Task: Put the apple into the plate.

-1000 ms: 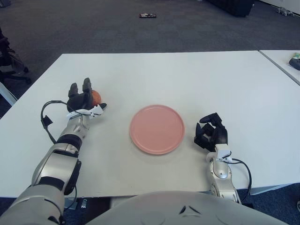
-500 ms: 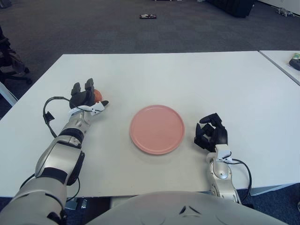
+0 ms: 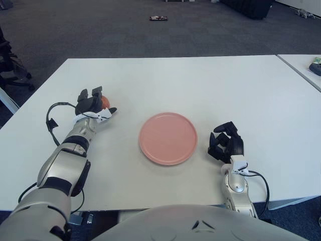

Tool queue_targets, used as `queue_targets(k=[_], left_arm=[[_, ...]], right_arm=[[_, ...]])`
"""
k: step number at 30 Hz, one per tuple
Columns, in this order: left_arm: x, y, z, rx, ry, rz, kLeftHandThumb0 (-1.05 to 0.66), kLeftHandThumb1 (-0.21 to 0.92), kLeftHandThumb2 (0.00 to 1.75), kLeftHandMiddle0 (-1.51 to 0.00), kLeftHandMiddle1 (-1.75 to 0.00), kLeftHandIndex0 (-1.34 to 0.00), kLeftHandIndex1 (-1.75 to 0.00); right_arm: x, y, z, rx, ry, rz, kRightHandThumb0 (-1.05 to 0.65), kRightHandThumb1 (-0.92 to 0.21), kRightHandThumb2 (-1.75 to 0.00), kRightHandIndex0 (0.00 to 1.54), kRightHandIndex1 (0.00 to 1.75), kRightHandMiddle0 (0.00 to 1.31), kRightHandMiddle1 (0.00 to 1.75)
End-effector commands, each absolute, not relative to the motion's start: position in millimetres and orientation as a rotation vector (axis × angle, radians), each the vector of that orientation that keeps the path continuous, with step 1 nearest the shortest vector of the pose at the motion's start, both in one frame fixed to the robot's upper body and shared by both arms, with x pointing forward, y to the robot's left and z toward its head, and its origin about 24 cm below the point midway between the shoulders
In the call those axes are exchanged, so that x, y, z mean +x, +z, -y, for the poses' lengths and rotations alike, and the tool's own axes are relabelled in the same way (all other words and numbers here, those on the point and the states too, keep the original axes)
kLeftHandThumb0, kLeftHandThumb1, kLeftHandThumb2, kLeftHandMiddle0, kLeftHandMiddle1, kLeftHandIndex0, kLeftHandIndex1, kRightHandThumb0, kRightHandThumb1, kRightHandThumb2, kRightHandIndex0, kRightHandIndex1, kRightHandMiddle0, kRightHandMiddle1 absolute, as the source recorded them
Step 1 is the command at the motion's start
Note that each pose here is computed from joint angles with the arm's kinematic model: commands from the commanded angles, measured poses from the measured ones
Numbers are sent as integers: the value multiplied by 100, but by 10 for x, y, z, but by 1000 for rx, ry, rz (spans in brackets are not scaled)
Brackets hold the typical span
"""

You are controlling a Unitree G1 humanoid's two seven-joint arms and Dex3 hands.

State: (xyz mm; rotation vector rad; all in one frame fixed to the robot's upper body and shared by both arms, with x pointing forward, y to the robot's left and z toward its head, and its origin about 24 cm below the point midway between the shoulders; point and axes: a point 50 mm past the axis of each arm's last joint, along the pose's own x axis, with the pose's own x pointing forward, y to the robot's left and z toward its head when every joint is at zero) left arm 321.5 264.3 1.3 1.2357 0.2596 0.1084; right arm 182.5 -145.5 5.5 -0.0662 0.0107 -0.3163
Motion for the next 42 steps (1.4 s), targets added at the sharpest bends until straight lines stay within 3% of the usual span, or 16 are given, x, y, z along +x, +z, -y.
queue_targets(k=[1,3,5,8,11,14,17,21,42], left_arm=[[3065,-202,-2624,1232,41,-348,-93,81,54,0,-86,0,-100],[3065,-203,-2615,1228,41,-342,-92,79,57,0,-99,0,-106],[3066,-202,-2607,1223,41,-337,-83,64,75,-5,-124,-5,-138],[3063,-206,-2606,1215,36,-339,-73,48,94,-12,-145,-14,-163],[3063,-208,-2605,1211,31,-342,-66,40,103,-19,-158,-24,-171],[3061,-217,-2600,1213,21,-352,-53,37,118,-40,-169,-46,-173],[3060,-224,-2596,1224,15,-359,-18,18,142,-65,-166,-55,-174],[3060,-227,-2586,1237,12,-354,-4,7,155,-81,-161,-61,-175],[3044,-242,-2568,1135,68,-348,0,0,162,-90,-158,-63,-175]], right_arm=[[1826,46,1454,-59,-321,-11,-43,-49,-111,88,172,47,175],[1828,45,1454,-61,-322,-12,-43,-49,-111,88,172,48,175],[1829,44,1455,-62,-323,-13,-43,-49,-111,89,172,48,175],[1829,44,1455,-62,-325,-16,-43,-48,-112,89,172,48,175],[1832,45,1456,-62,-326,-17,-43,-48,-112,89,172,48,175],[1834,47,1459,-59,-325,-15,-43,-48,-112,89,172,48,175],[1835,48,1460,-59,-325,-14,-43,-49,-111,89,171,48,175],[1838,48,1461,-59,-327,-15,-42,-49,-111,89,171,47,175],[1844,45,1467,-55,-328,-13,-42,-50,-109,89,170,46,175]])
